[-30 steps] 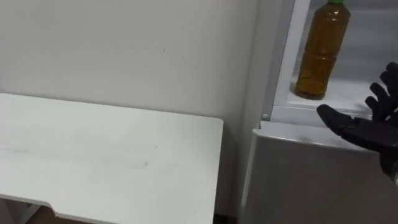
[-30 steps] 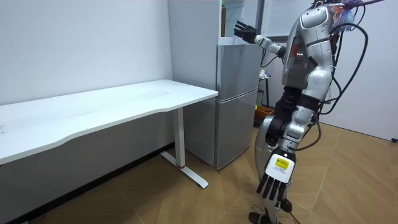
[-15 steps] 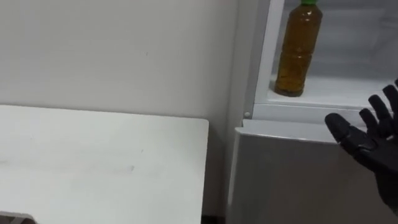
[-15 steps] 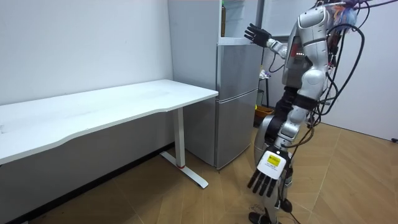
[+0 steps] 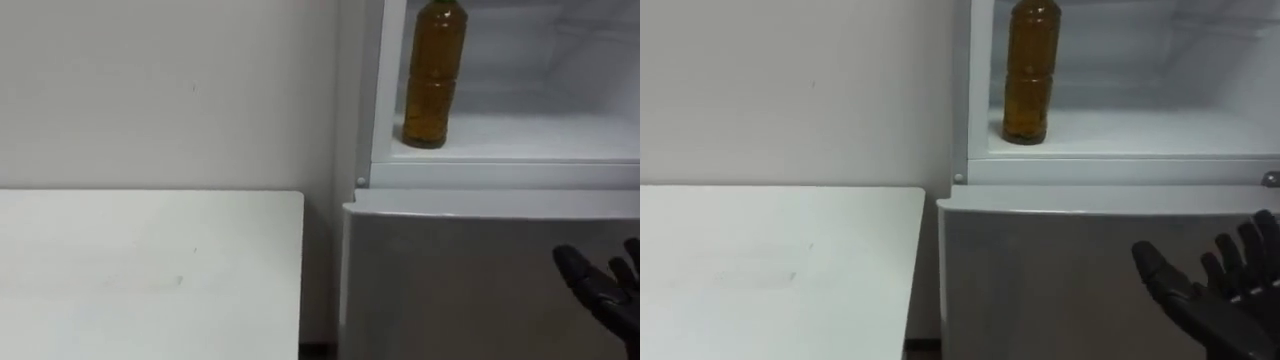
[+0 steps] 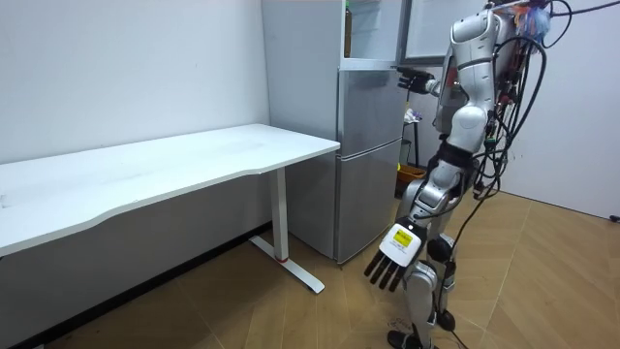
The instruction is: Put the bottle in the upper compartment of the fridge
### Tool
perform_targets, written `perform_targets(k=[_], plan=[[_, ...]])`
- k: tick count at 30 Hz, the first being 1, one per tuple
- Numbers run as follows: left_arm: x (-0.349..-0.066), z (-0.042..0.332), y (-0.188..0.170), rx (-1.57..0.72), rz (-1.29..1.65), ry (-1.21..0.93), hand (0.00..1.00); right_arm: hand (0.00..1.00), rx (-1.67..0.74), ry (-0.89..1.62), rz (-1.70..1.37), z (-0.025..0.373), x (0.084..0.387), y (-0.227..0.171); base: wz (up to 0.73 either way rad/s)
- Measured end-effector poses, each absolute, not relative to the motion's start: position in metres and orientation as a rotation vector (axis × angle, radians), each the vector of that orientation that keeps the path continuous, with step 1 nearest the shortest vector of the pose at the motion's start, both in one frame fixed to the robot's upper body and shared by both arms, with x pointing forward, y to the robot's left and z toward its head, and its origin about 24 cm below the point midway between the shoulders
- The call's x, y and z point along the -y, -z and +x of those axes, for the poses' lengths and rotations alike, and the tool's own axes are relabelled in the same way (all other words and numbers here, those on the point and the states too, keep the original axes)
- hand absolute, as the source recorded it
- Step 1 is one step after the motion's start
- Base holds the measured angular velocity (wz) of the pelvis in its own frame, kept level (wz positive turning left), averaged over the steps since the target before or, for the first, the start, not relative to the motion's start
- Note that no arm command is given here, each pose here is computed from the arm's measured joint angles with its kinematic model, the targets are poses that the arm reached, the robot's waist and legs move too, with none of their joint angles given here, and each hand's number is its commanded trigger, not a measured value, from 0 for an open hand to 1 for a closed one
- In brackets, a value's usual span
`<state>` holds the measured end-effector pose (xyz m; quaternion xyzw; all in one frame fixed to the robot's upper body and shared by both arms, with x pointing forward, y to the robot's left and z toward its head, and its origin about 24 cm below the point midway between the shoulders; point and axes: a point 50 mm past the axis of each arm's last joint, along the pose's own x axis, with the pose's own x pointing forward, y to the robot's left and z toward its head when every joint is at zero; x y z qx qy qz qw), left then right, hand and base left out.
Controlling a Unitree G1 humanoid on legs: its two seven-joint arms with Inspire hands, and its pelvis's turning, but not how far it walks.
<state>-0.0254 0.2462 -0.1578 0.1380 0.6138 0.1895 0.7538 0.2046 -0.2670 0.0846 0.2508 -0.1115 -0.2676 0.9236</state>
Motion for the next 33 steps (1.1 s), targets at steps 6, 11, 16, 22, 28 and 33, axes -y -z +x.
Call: perform_targets(k=[6,11,16,22,28,33], plan=[[-0.247,-0.027,0.157,-1.346,0.308,-0.425,0.0,0.0,0.029,0.768,0.558,0.18,0.281,-0.038,-0.02],[-0.244,-0.027,0.159,-1.364,0.313,-0.403,0.0,0.0,-0.126,0.929,0.552,0.16,0.285,-0.003,-0.04],[-0.244,-0.023,0.159,-1.351,0.318,-0.405,0.0,0.0,-0.315,1.08,0.512,0.137,0.291,0.038,0.0],[-0.242,-0.018,0.159,-1.329,0.312,-0.406,0.0,0.0,-0.474,1.199,0.457,0.111,0.295,0.068,0.01],[-0.242,-0.025,0.158,-1.348,0.308,-0.422,0.0,0.0,-0.695,1.299,0.39,0.073,0.291,0.103,0.0],[-0.243,-0.034,0.157,-1.386,0.305,-0.43,0.0,0.0,-0.847,1.35,0.343,0.043,0.29,0.122,0.0]])
